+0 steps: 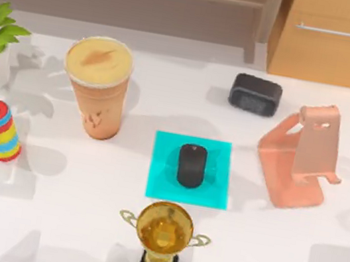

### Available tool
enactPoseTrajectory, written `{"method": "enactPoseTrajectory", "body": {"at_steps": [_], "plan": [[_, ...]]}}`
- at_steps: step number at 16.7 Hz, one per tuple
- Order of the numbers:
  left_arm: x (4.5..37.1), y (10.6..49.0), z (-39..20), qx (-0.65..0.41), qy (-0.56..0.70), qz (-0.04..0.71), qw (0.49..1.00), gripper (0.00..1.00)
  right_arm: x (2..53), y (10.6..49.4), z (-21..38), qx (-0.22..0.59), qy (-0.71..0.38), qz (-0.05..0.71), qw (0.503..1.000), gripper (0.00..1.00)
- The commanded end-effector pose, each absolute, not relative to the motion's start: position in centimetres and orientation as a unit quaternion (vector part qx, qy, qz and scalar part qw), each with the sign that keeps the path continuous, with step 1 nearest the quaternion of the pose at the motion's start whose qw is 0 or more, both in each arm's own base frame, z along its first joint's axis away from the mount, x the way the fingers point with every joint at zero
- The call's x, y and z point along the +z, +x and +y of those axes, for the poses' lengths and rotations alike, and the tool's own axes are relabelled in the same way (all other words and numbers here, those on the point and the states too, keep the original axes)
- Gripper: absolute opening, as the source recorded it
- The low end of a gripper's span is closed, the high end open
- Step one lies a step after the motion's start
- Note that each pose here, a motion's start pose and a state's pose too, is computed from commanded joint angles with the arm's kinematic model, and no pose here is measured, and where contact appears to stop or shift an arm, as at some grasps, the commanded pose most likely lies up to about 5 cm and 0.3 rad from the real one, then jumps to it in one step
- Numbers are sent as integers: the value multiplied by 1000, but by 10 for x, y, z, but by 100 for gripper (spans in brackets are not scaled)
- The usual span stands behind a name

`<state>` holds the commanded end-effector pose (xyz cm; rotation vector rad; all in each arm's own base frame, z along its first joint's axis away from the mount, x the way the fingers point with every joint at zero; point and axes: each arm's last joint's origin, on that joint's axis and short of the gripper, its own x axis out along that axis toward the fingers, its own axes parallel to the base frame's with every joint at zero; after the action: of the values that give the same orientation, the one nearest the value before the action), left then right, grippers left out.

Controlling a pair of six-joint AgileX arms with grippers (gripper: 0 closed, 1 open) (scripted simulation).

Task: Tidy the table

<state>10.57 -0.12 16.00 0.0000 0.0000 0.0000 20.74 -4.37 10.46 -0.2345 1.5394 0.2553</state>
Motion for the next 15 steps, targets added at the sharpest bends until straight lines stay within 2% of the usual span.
{"method": "enactPoseTrajectory", "body": {"at_steps": [7, 15], "plan": [[160, 106, -1, 0, 0, 0, 1000, 100, 105, 207, -44, 115, -105, 692, 705, 2], [160, 106, -1, 0, 0, 0, 1000, 100, 105, 207, -44, 115, -105, 692, 705, 0]]}}
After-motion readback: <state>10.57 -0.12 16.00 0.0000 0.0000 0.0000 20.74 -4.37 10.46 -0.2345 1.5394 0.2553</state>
